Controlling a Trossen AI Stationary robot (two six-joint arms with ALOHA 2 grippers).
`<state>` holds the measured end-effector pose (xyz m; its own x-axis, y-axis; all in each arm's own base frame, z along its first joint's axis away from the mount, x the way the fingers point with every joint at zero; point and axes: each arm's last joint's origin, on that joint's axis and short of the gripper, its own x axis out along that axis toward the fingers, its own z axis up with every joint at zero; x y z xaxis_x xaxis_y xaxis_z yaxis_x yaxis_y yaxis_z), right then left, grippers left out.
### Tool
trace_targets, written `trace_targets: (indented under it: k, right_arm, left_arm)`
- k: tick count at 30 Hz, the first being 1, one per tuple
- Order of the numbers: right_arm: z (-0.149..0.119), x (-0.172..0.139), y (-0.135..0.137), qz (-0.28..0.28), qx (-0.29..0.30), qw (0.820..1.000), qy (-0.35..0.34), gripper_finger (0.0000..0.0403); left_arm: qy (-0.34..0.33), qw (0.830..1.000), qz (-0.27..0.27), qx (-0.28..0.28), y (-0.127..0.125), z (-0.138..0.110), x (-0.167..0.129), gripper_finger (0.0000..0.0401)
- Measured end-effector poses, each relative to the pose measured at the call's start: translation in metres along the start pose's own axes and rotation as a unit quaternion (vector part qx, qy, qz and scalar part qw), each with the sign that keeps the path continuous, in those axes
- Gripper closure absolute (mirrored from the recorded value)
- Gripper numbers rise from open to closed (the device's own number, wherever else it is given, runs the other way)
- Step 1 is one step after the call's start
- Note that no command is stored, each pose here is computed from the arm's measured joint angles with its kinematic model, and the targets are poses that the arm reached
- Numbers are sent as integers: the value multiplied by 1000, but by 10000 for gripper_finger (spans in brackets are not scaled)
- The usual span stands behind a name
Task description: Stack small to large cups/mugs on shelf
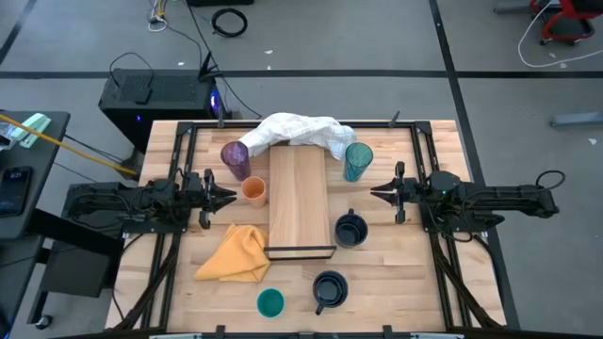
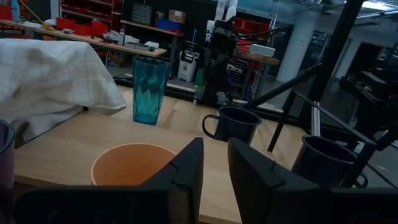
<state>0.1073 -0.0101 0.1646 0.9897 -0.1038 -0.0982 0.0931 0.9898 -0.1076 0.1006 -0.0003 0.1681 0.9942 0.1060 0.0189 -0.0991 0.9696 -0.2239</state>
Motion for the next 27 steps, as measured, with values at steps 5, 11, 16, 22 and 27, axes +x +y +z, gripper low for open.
trace_targets:
  k: [5,11,16,22,27]
  right_arm:
    - [0,0,0,0,0,1000,0,351]
    - [0,0,0,0,0,1000,0,351]
    - [0,0,0,0,0,1000,0,351]
    - [0,0,0,0,0,1000,0,351]
    - [0,0,-1,-7,-65,998,1,351]
  left_arm:
    - [0,1000,0,0,0,0,0,318]
    - [0,1000,0,0,0,0,0,311]
    - [0,1000,0,0,0,0,0,312]
    - [0,1000,0,0,0,0,0,318]
    - [0,1000,0,0,0,0,0,314]
